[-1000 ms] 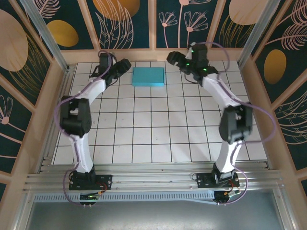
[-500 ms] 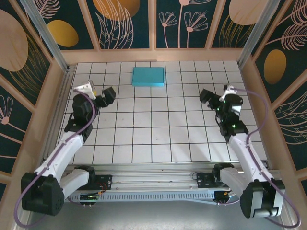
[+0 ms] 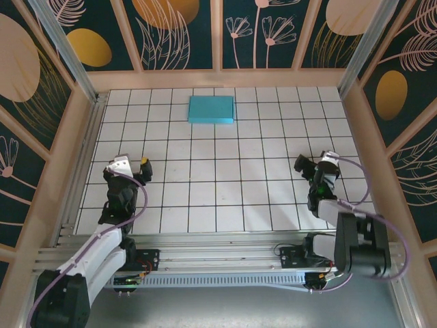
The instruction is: Fold the paper box
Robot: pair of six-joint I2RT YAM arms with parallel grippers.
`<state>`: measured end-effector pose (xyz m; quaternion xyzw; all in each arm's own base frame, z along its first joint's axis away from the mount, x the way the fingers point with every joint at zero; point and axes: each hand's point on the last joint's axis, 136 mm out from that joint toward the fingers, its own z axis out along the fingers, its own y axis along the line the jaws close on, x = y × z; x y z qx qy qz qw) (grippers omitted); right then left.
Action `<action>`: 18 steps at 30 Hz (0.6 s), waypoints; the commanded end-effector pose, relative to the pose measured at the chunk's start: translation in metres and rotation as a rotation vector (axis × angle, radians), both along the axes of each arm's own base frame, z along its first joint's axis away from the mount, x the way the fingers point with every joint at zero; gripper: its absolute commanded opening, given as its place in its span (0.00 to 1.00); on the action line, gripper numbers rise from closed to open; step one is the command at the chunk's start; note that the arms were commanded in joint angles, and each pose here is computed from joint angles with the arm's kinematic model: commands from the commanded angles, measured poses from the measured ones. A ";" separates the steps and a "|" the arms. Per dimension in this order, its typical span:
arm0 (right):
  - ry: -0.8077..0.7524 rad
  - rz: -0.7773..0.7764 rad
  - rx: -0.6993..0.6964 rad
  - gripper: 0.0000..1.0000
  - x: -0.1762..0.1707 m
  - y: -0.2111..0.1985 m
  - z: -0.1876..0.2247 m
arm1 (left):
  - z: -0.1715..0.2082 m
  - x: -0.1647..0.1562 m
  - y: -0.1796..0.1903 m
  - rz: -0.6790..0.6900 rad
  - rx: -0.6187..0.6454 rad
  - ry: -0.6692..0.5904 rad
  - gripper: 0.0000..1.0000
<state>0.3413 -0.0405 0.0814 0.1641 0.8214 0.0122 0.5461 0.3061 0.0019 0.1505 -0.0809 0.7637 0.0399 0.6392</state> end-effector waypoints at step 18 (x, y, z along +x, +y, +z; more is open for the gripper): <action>-0.334 0.098 -0.122 0.99 0.027 0.016 0.050 | -0.015 0.068 0.028 0.021 -0.018 -0.089 0.99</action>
